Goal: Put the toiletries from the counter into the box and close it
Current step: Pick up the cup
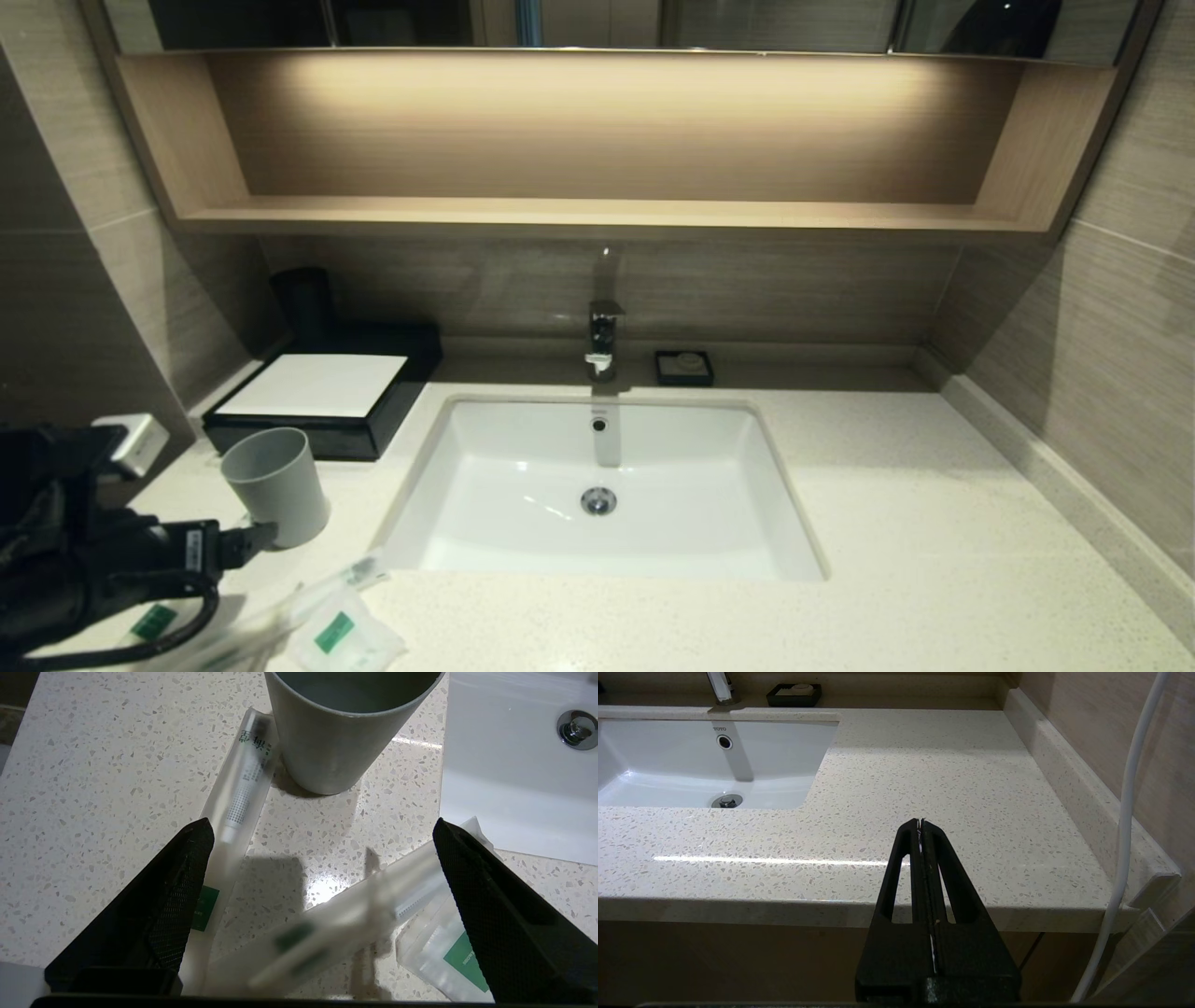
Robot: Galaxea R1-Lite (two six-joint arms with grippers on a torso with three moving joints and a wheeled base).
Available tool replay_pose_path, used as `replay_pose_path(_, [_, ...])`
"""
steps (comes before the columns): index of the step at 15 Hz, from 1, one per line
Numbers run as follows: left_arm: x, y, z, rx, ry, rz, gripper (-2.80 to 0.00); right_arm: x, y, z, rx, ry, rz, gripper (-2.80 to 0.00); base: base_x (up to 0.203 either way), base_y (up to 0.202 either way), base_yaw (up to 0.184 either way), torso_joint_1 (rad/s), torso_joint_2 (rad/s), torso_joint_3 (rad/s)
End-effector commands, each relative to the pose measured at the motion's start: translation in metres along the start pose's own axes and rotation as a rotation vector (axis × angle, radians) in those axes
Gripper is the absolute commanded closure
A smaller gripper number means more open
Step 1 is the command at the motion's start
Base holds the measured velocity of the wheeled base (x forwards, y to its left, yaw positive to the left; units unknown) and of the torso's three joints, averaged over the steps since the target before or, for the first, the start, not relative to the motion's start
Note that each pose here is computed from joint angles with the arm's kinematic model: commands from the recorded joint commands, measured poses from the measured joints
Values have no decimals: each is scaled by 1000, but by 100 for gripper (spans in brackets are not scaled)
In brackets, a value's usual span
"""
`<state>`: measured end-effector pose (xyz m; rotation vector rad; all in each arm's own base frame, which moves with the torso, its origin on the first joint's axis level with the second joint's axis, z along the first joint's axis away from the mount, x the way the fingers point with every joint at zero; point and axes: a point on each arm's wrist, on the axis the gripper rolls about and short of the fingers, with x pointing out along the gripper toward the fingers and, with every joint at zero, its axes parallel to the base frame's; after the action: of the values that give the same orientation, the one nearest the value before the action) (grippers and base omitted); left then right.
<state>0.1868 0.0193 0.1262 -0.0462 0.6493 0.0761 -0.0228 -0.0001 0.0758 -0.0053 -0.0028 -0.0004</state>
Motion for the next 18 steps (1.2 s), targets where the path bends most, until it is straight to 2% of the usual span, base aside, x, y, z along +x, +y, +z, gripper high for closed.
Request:
replay_pose_path(1, [13, 0, -1, 0, 24, -4, -280, 0, 0, 0, -1, 1, 0, 0, 0, 0, 0, 0, 0, 0])
replay_pose_path(9, [34, -5, 2, 10, -24, -29, -280, 0, 0, 0, -1, 1, 0, 0, 0, 0, 0, 0, 0, 0])
replay_pose_path(14, [43, -5, 1, 11, -17, -40, -280, 0, 0, 0, 0, 1, 0, 0, 0, 0, 0, 0, 0, 0])
replay_pose_path(18, [57, -5, 1, 11, -70, -37, -280, 0, 0, 0, 1, 1, 0, 0, 0, 0, 0, 0, 0, 0])
